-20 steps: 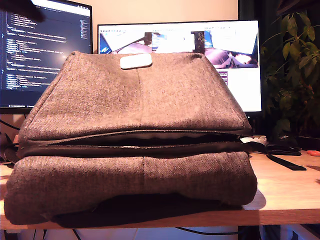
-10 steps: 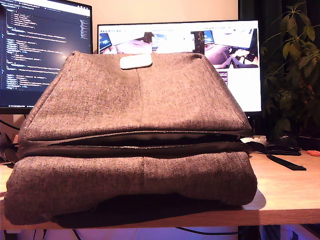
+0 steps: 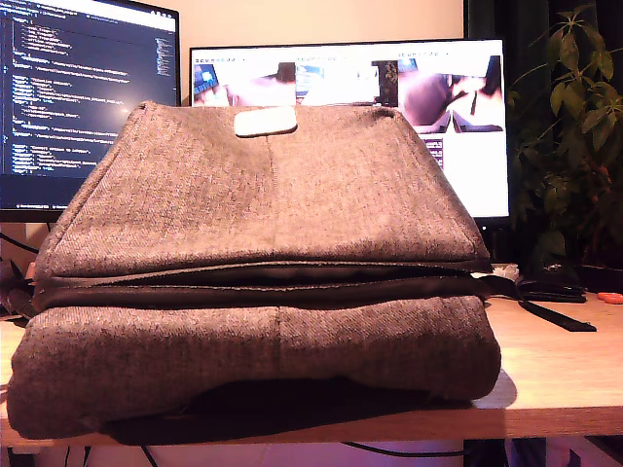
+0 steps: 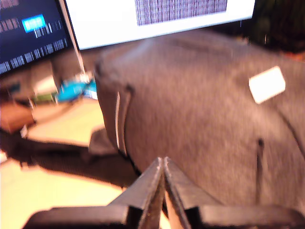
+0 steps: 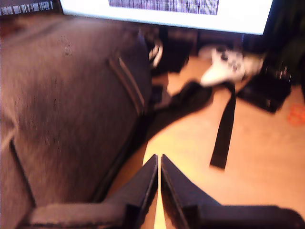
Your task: Pack the pair of socks inside the grey Google backpack
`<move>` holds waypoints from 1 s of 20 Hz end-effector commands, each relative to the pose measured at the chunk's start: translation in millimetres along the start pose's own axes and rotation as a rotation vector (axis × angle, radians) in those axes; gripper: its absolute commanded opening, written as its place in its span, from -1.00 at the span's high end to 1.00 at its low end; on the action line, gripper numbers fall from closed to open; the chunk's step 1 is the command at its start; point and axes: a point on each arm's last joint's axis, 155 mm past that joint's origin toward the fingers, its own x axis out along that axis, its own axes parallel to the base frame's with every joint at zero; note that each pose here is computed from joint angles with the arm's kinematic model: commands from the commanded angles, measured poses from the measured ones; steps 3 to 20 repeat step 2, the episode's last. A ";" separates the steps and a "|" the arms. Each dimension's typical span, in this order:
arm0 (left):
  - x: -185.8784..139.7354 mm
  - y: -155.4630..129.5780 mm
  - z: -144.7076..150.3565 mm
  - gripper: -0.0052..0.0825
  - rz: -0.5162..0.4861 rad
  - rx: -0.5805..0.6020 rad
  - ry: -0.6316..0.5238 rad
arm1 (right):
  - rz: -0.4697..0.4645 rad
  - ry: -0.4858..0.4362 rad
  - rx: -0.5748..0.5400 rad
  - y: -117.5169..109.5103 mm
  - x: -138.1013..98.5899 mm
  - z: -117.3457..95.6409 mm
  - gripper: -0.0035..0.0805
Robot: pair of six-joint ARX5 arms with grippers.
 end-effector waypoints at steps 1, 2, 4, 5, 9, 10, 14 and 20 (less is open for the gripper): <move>1.9 1.8 -8.4 0.93 0.006 -0.010 0.028 | 0.000 0.026 0.005 -0.2 1.9 -9.6 0.94; 1.8 1.7 -12.3 0.93 0.005 -0.014 0.043 | 0.000 0.037 0.007 -0.1 1.8 -12.1 0.94; 1.8 1.7 -12.3 0.93 0.005 -0.014 0.043 | 0.000 0.037 0.007 -0.1 1.8 -12.1 0.94; 1.8 1.7 -12.3 0.93 0.005 -0.014 0.043 | 0.000 0.037 0.007 -0.1 1.8 -12.1 0.94; 1.8 1.7 -12.3 0.93 0.005 -0.014 0.043 | 0.000 0.037 0.007 -0.1 1.8 -12.1 0.94; 1.8 1.7 -12.3 0.93 0.005 -0.014 0.043 | 0.000 0.037 0.007 -0.1 1.8 -12.1 0.94; 1.8 1.7 -12.3 0.93 0.005 -0.014 0.043 | 0.000 0.037 0.007 -0.1 1.8 -12.1 0.94; 1.8 1.7 -12.3 0.93 0.005 -0.014 0.043 | 0.000 0.037 0.007 -0.1 1.8 -12.1 0.94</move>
